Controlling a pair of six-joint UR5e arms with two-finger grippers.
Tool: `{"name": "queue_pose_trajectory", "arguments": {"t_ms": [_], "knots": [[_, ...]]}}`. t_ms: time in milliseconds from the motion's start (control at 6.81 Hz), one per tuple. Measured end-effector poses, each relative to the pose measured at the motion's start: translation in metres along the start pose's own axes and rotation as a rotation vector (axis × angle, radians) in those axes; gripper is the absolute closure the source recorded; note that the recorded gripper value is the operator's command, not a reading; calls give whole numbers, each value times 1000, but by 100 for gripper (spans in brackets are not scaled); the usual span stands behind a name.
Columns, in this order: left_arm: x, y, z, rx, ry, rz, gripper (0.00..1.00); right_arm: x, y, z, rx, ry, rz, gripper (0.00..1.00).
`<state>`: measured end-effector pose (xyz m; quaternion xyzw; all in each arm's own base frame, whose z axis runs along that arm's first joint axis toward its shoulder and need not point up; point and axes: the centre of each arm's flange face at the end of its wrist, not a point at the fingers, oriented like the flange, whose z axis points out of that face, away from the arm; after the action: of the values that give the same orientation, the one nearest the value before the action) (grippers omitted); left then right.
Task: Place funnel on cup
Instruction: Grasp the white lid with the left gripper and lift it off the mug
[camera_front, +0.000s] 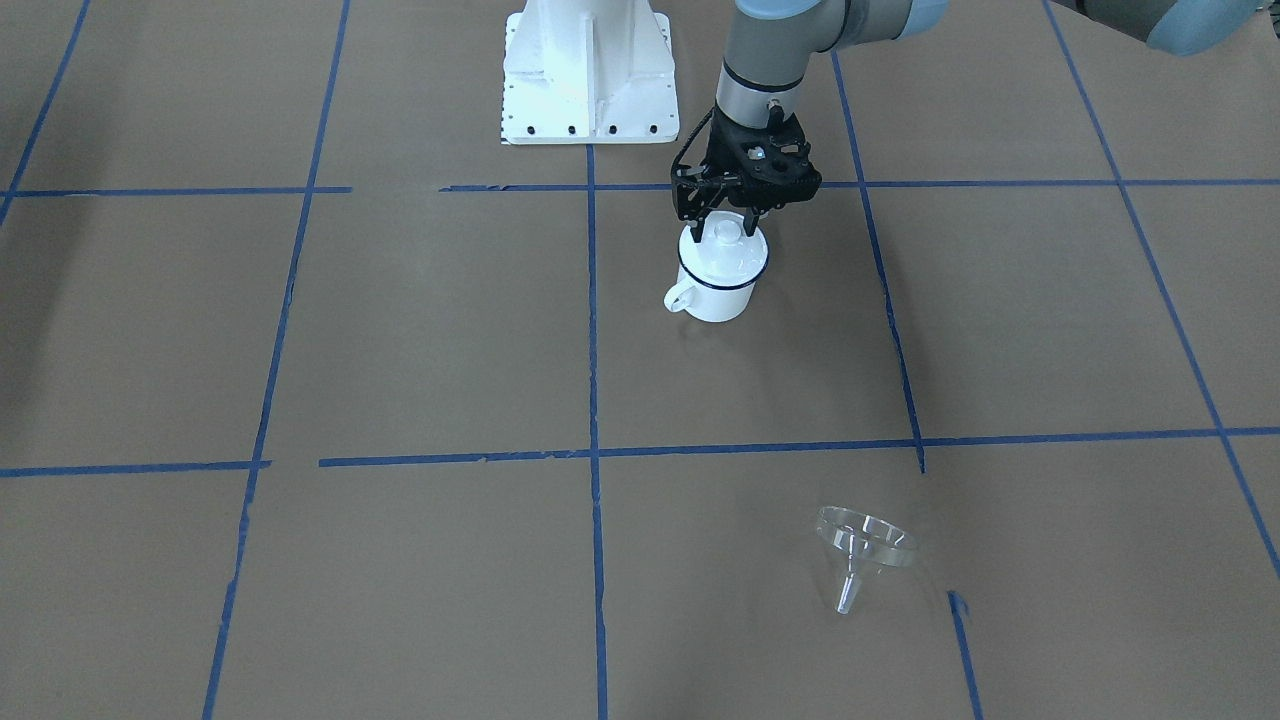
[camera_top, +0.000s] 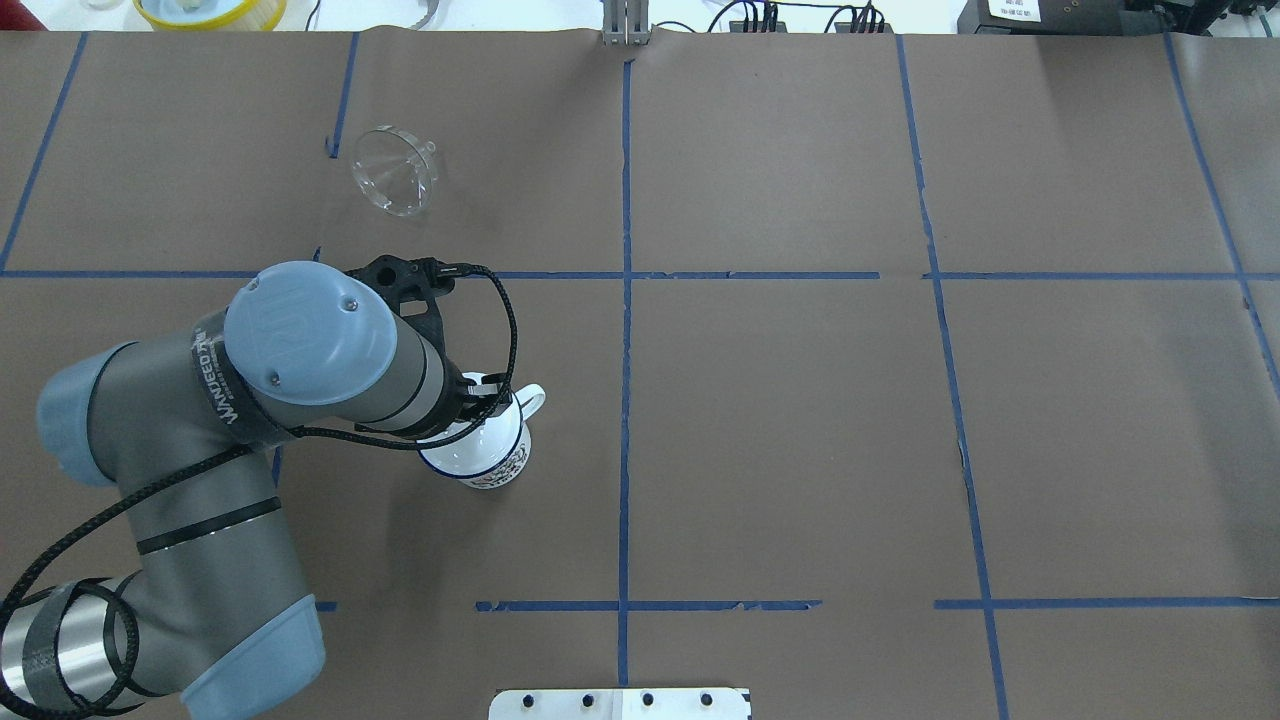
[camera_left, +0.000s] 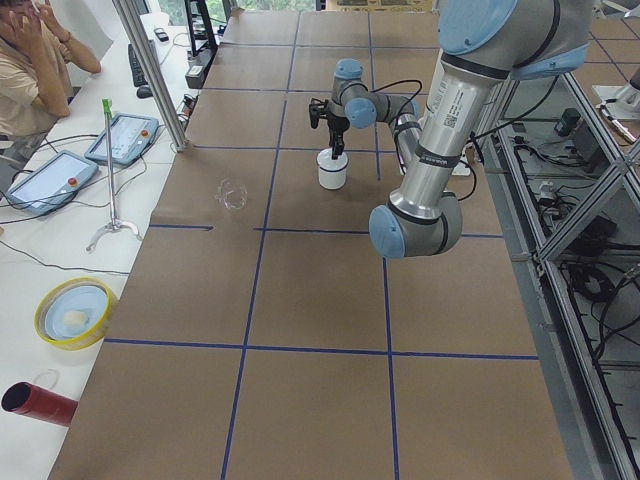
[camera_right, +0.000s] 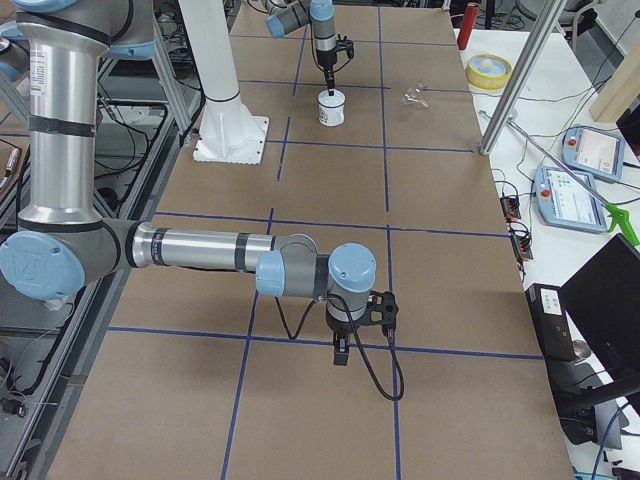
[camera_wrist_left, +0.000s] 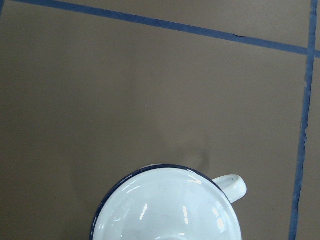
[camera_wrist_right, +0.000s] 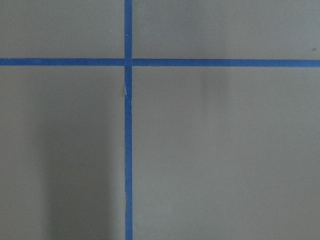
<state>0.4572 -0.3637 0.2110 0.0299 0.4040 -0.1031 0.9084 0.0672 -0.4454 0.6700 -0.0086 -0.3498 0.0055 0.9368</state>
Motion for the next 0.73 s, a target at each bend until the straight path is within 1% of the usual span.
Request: {"name": "queue_pose_trajectory", "arguments": {"t_ms": [147,294,441,587,734], "knots": [[-2,2,-8,-1,-8,3,100,0,0,0,0,0,0,0],[-3,3,-20,2,-2,15,100,0,0,0,0,0,0,0],[-7,0,-41,13,13,39,100,0,0,0,0,0,0,0],[-20,-6,-73,36,34,86,100,0,0,0,0,0,0,0],[-46,-11,-99,52,46,165,100,0,0,0,0,0,0,0]]}}
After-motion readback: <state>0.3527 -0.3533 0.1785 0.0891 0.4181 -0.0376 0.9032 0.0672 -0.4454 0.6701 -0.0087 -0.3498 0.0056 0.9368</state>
